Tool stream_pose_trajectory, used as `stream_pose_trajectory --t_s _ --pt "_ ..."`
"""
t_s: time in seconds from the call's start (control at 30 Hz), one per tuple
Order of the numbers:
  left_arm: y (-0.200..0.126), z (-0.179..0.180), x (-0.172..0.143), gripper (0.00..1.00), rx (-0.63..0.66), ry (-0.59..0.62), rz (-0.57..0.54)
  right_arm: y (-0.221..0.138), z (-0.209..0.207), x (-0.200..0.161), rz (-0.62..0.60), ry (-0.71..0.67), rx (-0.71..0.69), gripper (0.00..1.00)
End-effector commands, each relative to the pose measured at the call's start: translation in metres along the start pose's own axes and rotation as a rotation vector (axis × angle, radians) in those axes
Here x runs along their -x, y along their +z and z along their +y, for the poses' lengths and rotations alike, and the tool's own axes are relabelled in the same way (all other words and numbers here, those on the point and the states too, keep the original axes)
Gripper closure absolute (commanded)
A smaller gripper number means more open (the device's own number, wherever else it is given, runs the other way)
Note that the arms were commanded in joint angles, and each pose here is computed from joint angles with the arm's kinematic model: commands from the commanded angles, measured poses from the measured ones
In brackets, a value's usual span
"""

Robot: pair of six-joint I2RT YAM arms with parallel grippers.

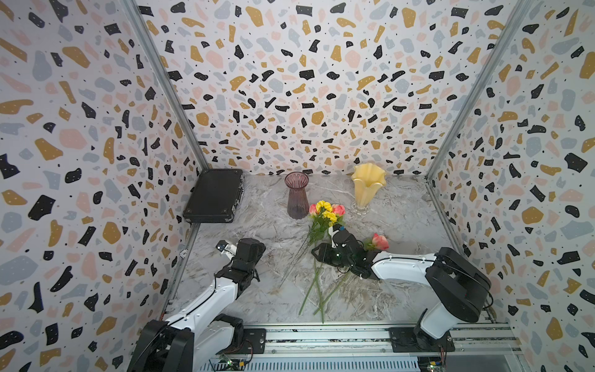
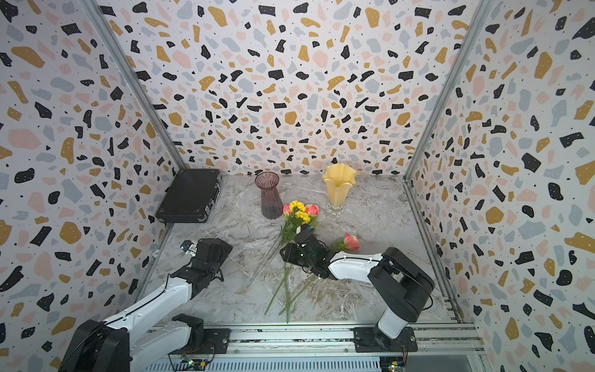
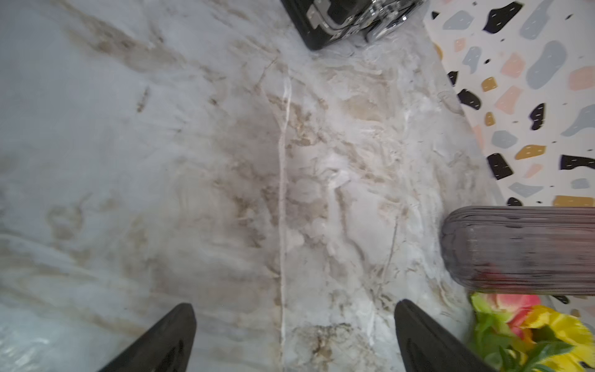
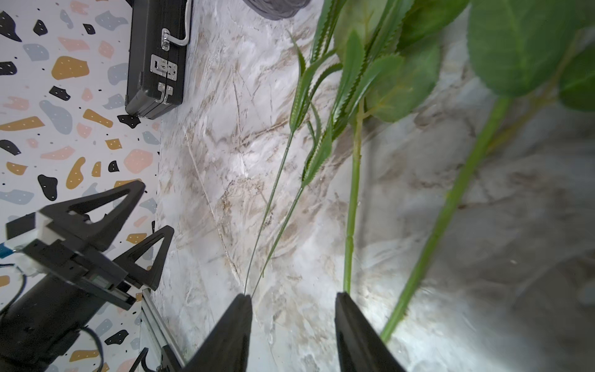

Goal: Arrange the flowers in different vases according to their colors
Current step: Pick up the flower at the center of the board.

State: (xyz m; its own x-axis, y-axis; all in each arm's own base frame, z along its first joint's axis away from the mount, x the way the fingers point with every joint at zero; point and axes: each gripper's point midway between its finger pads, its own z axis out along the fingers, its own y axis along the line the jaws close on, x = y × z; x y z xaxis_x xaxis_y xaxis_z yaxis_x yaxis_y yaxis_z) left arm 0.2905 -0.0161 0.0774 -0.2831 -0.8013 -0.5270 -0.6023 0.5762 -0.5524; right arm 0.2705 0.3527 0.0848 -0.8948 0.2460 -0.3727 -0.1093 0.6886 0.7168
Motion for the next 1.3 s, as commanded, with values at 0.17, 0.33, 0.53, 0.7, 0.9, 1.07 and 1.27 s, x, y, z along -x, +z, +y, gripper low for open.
stream_pose_trajectory --t_s 0.17,0.33,0.53,0.7,0.9,1.07,1.27 --pt "-0.001 -0.023 0.008 0.01 -0.086 -0.018 -0.015 0.031 0.02 0.008 -0.041 0.052 0.051 0.54" --pt "0.0 -0.027 0.003 0.01 -0.088 -0.015 0.023 0.055 0.016 -0.001 0.001 0.054 0.01 0.56" --pt "0.002 -0.029 0.0 0.01 -0.086 -0.034 0.041 0.065 -0.001 -0.006 -0.012 0.069 -0.044 0.58" --pt "0.001 -0.028 0.003 0.0 -0.065 -0.017 0.034 0.068 -0.006 -0.006 -0.018 0.063 -0.067 0.59" --pt "0.002 -0.024 0.006 0.01 -0.046 -0.015 0.013 0.073 -0.006 -0.005 -0.019 0.057 -0.072 0.61" --pt "0.001 -0.024 0.006 0.01 -0.047 -0.015 0.012 0.073 -0.005 -0.001 -0.039 0.062 -0.067 0.85" --pt "0.002 -0.026 0.004 0.01 -0.055 -0.02 0.022 0.064 0.011 0.005 -0.053 0.047 -0.039 0.97"
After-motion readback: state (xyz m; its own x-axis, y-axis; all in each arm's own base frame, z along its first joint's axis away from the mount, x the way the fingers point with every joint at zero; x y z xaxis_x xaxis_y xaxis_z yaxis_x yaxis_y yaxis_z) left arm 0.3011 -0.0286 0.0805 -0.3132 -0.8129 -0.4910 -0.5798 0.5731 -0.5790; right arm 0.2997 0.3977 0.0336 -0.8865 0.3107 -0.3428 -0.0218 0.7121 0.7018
